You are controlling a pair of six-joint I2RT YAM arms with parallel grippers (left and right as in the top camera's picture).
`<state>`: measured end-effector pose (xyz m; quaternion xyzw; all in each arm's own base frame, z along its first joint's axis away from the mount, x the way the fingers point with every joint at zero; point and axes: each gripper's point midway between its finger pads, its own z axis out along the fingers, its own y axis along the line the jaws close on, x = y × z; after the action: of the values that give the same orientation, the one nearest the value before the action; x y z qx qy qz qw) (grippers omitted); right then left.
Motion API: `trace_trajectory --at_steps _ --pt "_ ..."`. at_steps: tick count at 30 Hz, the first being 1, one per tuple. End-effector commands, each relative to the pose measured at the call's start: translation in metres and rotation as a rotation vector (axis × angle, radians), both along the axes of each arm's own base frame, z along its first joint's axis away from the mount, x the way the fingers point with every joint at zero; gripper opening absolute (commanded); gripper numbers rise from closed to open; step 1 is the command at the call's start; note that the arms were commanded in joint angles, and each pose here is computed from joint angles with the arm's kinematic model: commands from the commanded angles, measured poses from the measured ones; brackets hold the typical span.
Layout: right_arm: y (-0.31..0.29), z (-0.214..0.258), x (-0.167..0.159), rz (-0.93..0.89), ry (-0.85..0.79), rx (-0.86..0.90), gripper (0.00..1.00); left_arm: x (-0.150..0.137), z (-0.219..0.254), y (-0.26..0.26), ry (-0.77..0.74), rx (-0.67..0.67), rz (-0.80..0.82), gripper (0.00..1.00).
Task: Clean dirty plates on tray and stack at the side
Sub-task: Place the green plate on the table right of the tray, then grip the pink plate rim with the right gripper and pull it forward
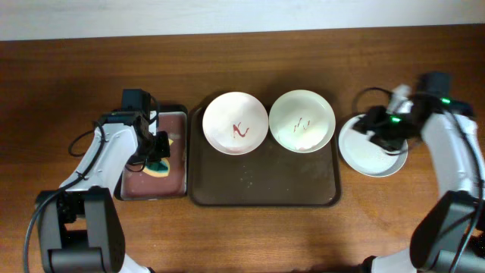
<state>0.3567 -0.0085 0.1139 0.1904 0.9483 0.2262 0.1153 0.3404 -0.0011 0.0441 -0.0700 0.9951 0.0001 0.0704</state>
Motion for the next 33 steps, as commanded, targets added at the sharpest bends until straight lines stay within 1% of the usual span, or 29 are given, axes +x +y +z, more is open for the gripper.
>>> trace_trajectory --at_steps 1,3,4,5,6,8,9,11,13,14,15,17,18,19,20,22,25,26,27,28,29,30,31,33 --pt "0.084 0.012 0.003 0.289 -0.092 0.02 0.61 0.001 -0.002 0.0 0.007 -0.005 -0.017 0.0" --pt "0.134 0.006 0.001 0.397 -0.103 0.033 0.61 0.001 -0.002 0.0 0.007 -0.005 -0.017 0.0" --pt "0.157 0.001 0.0 0.42 -0.092 0.047 0.61 0.001 -0.002 0.0 0.007 -0.005 -0.017 0.0" --pt "0.167 -0.004 0.0 0.421 -0.082 0.054 0.6 0.001 -0.002 0.0 0.007 -0.005 -0.017 0.0" --pt "0.188 -0.016 -0.001 0.403 -0.039 0.071 0.56 0.001 -0.002 0.0 0.007 -0.005 -0.017 0.0" --pt "0.208 -0.034 -0.003 0.394 0.006 0.086 0.53 0.001 -0.002 0.0 0.007 -0.005 -0.017 0.0" --pt "0.219 -0.046 -0.003 0.395 0.026 0.087 0.48 0.001 -0.002 0.0 0.007 -0.005 -0.017 0.0" --pt "0.231 -0.069 -0.001 0.351 0.067 0.061 0.46 0.001 -0.002 0.0 0.007 -0.005 -0.017 0.0" --pt "0.241 -0.081 0.001 0.354 0.063 0.059 0.45 0.001 -0.002 0.0 0.007 -0.005 -0.017 0.0" --pt "0.241 -0.087 0.003 0.339 0.064 0.036 0.43 0.001 -0.002 0.0 0.007 -0.005 -0.017 0.0" --pt "0.237 -0.094 0.004 0.326 0.068 -0.003 0.42 0.001 -0.002 0.0 0.007 -0.005 -0.017 0.0" --pt "0.238 -0.1 0.0 0.335 0.08 -0.031 0.39 0.001 -0.002 0.0 0.007 -0.005 -0.017 0.0" --pt "0.239 -0.102 -0.004 0.34 0.09 -0.038 0.33 0.001 -0.002 0.0 0.007 -0.006 -0.017 0.0" --pt "0.241 -0.103 -0.007 0.348 0.099 -0.044 0.22 0.001 -0.002 0.0 0.007 -0.005 -0.017 0.0" --pt "0.243 -0.104 -0.014 0.36 0.115 -0.049 0.17 0.001 -0.002 0.0 0.007 -0.005 -0.017 0.0" --pt "0.243 -0.106 -0.027 0.375 0.161 -0.063 0.11 0.001 -0.002 0.0 0.007 -0.006 -0.017 0.0" --pt "0.241 -0.107 -0.071 0.409 0.335 -0.059 0.04 0.001 -0.002 0.0 0.007 -0.005 -0.017 0.0" --pt "0.238 -0.106 -0.081 0.419 0.374 -0.058 0.04 0.001 -0.002 0.0 0.006 -0.005 -0.017 0.0" --pt "0.236 -0.104 -0.084 0.424 0.385 -0.062 0.04 0.001 -0.002 0.0 0.006 -0.005 -0.017 0.0" --pt "0.236 -0.099 -0.08 0.427 0.365 -0.06 0.05 0.001 -0.002 0.0 0.006 -0.005 -0.017 0.0" --pt "0.238 -0.09 -0.067 0.423 0.318 -0.051 0.09 0.001 -0.002 0.0 0.005 -0.005 -0.017 0.0" --pt "0.239 -0.079 -0.05 0.409 0.261 -0.037 0.15 0.001 -0.002 0.0 0.004 -0.006 -0.017 0.0" --pt "0.241 -0.071 -0.034 0.396 0.209 -0.021 0.28 0.001 -0.002 0.0 0.004 -0.006 -0.017 0.0" --pt "0.244 -0.062 -0.006 0.376 0.11 0.005 0.43 0.001 -0.002 0.0 0.004 -0.005 -0.017 0.0"
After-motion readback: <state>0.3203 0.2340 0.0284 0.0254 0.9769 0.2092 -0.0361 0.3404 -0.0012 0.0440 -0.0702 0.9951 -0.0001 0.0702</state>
